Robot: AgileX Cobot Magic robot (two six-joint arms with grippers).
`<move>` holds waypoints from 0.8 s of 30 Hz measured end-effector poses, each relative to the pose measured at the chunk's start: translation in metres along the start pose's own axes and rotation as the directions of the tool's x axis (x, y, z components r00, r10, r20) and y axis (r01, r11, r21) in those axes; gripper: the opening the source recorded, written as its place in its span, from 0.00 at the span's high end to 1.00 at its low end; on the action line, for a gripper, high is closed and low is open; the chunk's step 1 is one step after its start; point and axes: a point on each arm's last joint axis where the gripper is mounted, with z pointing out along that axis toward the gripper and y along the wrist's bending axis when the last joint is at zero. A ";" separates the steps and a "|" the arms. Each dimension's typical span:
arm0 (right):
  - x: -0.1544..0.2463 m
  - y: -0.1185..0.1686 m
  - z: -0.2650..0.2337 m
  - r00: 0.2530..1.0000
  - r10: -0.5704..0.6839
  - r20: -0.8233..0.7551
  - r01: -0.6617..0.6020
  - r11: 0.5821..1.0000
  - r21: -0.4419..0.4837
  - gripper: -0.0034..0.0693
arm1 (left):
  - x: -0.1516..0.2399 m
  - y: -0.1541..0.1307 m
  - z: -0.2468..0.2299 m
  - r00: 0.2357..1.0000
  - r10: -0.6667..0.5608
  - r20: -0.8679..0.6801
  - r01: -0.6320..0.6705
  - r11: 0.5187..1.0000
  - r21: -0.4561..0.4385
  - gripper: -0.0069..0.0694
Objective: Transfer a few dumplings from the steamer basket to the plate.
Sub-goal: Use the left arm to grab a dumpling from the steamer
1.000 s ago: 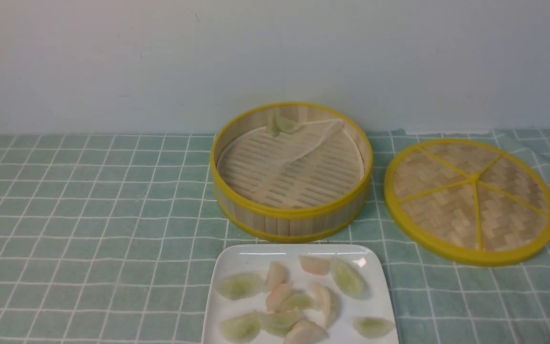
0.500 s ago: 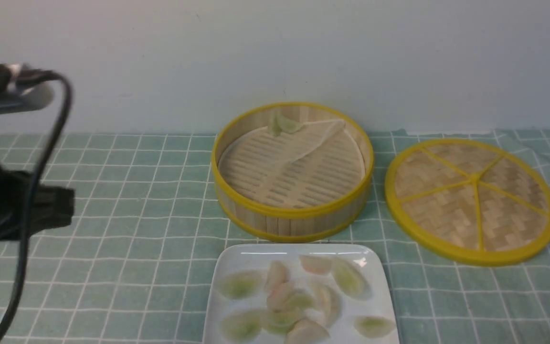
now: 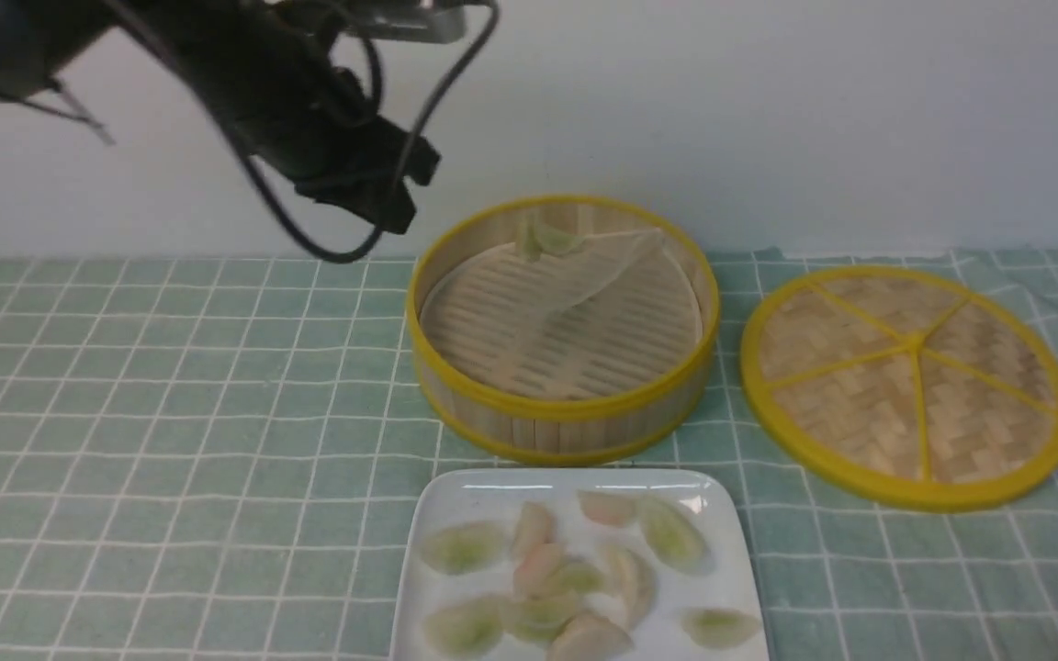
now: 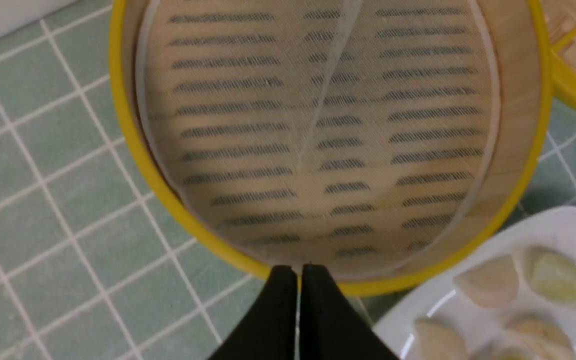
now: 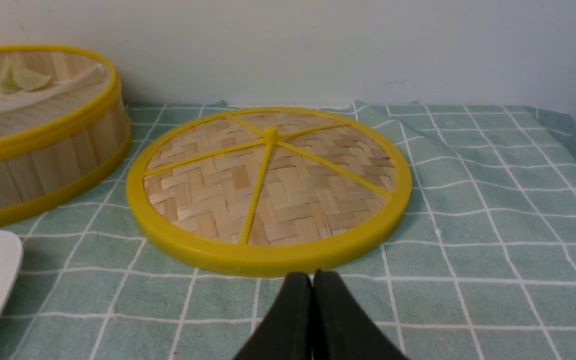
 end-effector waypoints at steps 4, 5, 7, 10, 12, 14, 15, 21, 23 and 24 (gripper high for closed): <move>0.000 0.000 0.000 1.000 0.000 0.000 0.000 1.000 0.000 0.97 | -0.034 -0.004 0.034 0.999 0.036 0.038 -0.034 0.998 -0.053 0.92; 0.000 0.000 0.000 1.000 0.000 0.000 0.000 1.000 0.000 0.97 | -0.042 -0.004 0.042 0.997 0.045 0.065 -0.041 0.997 -0.058 0.92; 0.000 0.000 0.000 1.000 0.000 0.000 0.000 1.000 0.000 0.97 | -0.052 -0.004 0.053 0.993 0.056 0.107 -0.050 0.997 -0.062 0.92; 0.000 0.000 0.000 1.000 0.000 0.000 0.000 1.000 0.000 0.97 | -0.064 0.000 0.071 0.982 0.059 0.179 -0.048 0.997 -0.065 0.92; 0.000 0.000 0.000 1.000 0.000 0.000 0.000 1.000 0.000 0.97 | -0.063 0.005 0.092 0.981 0.034 0.189 -0.024 0.998 -0.060 0.92; 0.000 0.000 0.000 1.000 0.000 0.000 0.000 1.000 0.000 0.97 | -0.061 0.007 0.100 0.984 0.032 0.175 -0.022 0.998 -0.059 0.92; 0.000 0.000 0.000 1.000 0.000 0.000 0.000 1.000 0.000 0.97 | -0.058 0.008 0.108 0.987 0.038 0.158 -0.029 0.998 -0.062 0.92; 0.000 0.000 0.000 1.000 -0.001 0.000 0.001 1.000 0.000 0.97 | -0.059 0.009 0.115 0.985 0.058 0.165 -0.044 0.995 -0.085 0.92; 0.000 0.000 0.000 1.000 -0.001 0.000 0.001 1.000 0.000 0.97 | -0.060 0.010 0.118 0.982 0.058 0.180 -0.042 0.995 -0.088 0.92; 0.000 0.000 0.000 1.000 -0.001 0.000 0.001 1.000 0.000 0.97 | -0.060 0.011 0.124 0.980 0.057 0.191 -0.041 0.995 -0.090 0.91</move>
